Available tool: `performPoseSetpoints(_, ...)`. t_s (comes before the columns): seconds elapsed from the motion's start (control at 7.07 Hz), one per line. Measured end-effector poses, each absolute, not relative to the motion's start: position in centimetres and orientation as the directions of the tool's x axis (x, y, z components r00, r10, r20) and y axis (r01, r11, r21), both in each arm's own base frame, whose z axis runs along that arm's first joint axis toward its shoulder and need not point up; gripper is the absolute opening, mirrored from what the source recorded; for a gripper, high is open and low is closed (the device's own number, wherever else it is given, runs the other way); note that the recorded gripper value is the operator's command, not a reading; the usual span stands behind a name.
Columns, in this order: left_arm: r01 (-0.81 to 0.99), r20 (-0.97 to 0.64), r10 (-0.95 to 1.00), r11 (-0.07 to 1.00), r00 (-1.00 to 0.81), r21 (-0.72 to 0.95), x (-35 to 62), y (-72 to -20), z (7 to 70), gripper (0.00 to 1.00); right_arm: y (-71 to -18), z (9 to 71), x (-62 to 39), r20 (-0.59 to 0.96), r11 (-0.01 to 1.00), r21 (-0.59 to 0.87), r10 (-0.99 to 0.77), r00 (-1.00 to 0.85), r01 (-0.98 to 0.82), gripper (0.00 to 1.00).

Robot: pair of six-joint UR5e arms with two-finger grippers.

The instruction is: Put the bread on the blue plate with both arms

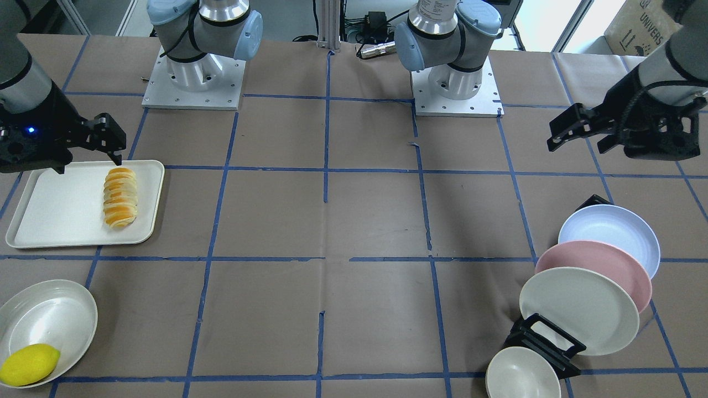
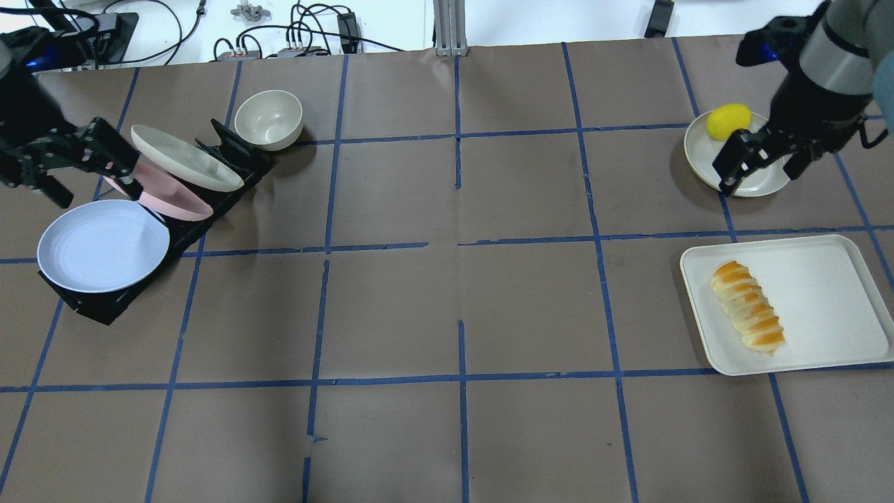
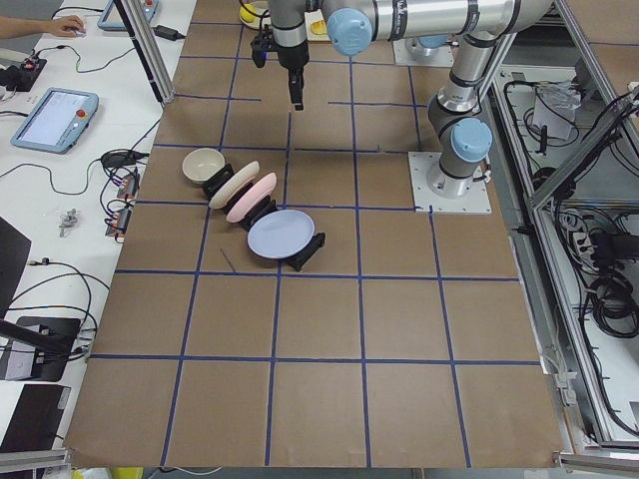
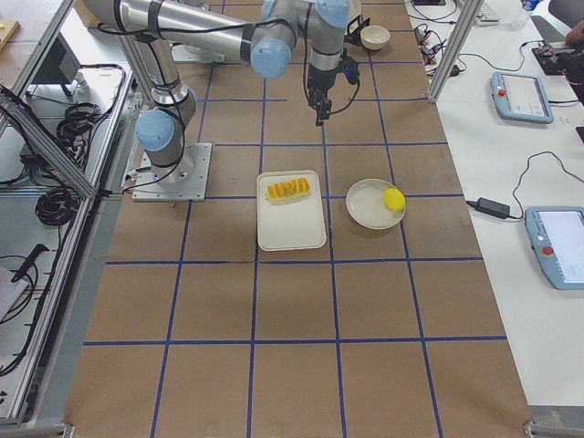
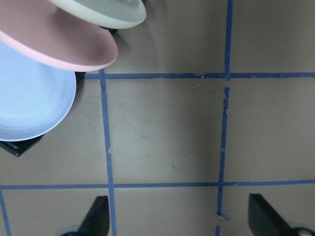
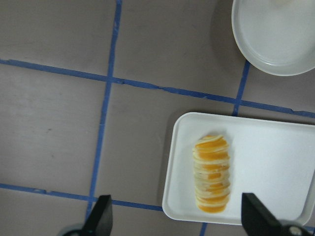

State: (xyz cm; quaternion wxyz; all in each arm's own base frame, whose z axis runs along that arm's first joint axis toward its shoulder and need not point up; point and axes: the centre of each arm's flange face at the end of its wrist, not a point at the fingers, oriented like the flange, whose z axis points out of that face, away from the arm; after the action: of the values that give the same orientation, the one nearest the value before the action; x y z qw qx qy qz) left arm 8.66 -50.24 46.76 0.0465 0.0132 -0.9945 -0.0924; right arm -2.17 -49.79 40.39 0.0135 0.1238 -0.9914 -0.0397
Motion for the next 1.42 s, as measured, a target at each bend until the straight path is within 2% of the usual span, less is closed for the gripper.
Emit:
performPoseSetpoints(0.42, 0.045, 0.197, 0.001, 0.975, -0.980, 0.216, 21.2, -49.3, 43.2, 1.00, -46.0, 30.9, -6.8, -0.021, 0.964, 0.119, -0.236, -0.972, -0.237, 0.95)
performPoseSetpoints(0.85, 0.161, 0.238, 0.135, 0.982, -0.962, 0.095, 31.0, -49.1, 38.8, 1.00, -44.1, 24.7, -7.7, -0.019, 0.972, 0.114, -0.205, -0.979, -0.206, 0.92)
performPoseSetpoints(1.42, 0.212, 0.253, 0.190, 0.975, -0.949, 0.065, 38.2, -56.4, 29.8, 0.99, -44.1, 20.0, -9.2, -0.026, 0.979, 0.108, -0.173, -0.985, -0.175, 0.89)
